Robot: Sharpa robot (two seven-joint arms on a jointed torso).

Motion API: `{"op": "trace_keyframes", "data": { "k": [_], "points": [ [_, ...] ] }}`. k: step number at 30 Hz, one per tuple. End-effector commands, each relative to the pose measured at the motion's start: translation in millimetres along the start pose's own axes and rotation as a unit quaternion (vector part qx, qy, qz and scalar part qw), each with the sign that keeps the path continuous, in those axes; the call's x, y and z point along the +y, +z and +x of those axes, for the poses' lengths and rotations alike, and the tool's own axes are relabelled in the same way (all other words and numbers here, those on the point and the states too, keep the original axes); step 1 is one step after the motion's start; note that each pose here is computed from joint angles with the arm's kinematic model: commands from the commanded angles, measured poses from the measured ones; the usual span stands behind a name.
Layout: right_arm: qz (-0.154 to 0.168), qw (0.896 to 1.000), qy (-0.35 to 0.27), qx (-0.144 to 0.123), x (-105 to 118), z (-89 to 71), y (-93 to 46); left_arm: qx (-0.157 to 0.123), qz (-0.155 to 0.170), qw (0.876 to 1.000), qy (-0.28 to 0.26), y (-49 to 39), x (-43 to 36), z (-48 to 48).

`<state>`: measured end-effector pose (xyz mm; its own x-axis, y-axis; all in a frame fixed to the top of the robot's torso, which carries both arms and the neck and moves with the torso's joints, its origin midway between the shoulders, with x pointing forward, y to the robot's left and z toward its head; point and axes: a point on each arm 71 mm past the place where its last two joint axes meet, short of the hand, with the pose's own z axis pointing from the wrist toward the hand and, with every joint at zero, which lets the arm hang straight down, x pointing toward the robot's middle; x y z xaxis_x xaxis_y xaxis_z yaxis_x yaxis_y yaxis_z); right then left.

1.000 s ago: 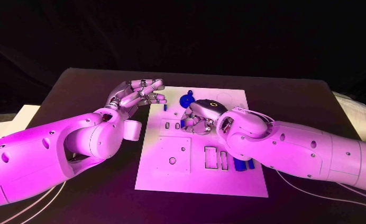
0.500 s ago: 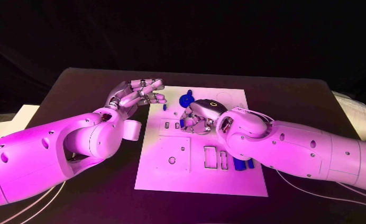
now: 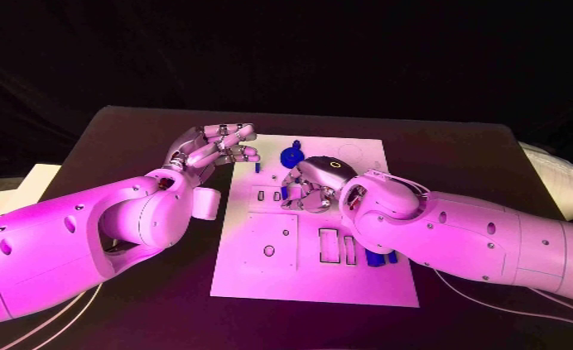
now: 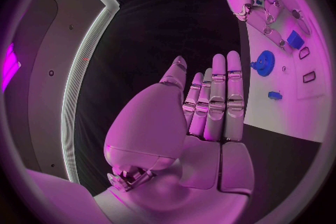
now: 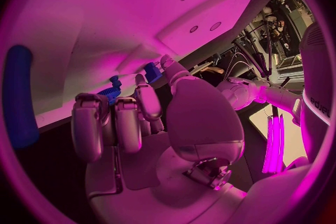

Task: Assemble the parts on the task board

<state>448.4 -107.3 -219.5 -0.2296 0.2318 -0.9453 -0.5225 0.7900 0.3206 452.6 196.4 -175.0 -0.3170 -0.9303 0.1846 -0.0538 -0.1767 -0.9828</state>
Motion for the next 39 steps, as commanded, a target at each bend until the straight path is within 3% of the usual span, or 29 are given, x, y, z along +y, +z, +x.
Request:
{"op": "trace_keyframes", "data": {
  "k": [1,6,12,16,20,22,25,32,36,39],
  "points": [
    [-0.011,0.998,0.012,-0.056,3,-8.8,-3.0,0.009,0.001,1.0,-0.004,0.6,-0.2,1.5],
    [-0.029,0.995,0.025,-0.087,6,-18.0,-9.7,0.01,-0.004,1.0,0.012,1.6,0.9,-0.5],
    [-0.055,0.993,0.036,-0.097,10,-35.2,-20.0,0.015,-0.023,0.999,0.04,2.8,4.0,-3.4],
    [-0.075,0.992,0.053,-0.082,8,-53.1,-32.1,0.027,-0.059,0.995,0.076,3.0,9.6,-3.6],
    [-0.075,0.989,0.112,-0.066,-2,-78.4,-46.3,0.041,-0.126,0.982,0.133,1.9,18.4,-3.4],
    [-0.062,0.984,0.152,-0.071,-11,-93.3,-51.9,0.062,-0.177,0.967,0.173,2.2,23.5,-2.8],
    [-0.033,0.974,0.205,-0.092,-29,-114.6,-60.5,0.102,-0.246,0.926,0.269,8.6,24.1,-1.3],
    [0.018,0.963,0.236,-0.132,-65,-142.8,-70.6,0.127,-0.308,0.833,0.442,23.1,19.5,5.2],
    [0.035,0.961,0.238,-0.136,-76,-146.9,-71.6,0.121,-0.318,0.804,0.488,35.0,14.9,9.1],
    [0.044,0.961,0.237,-0.132,-80,-147.5,-72.4,0.122,-0.326,0.793,0.499,41.8,13.8,13.3]
  ]
}}
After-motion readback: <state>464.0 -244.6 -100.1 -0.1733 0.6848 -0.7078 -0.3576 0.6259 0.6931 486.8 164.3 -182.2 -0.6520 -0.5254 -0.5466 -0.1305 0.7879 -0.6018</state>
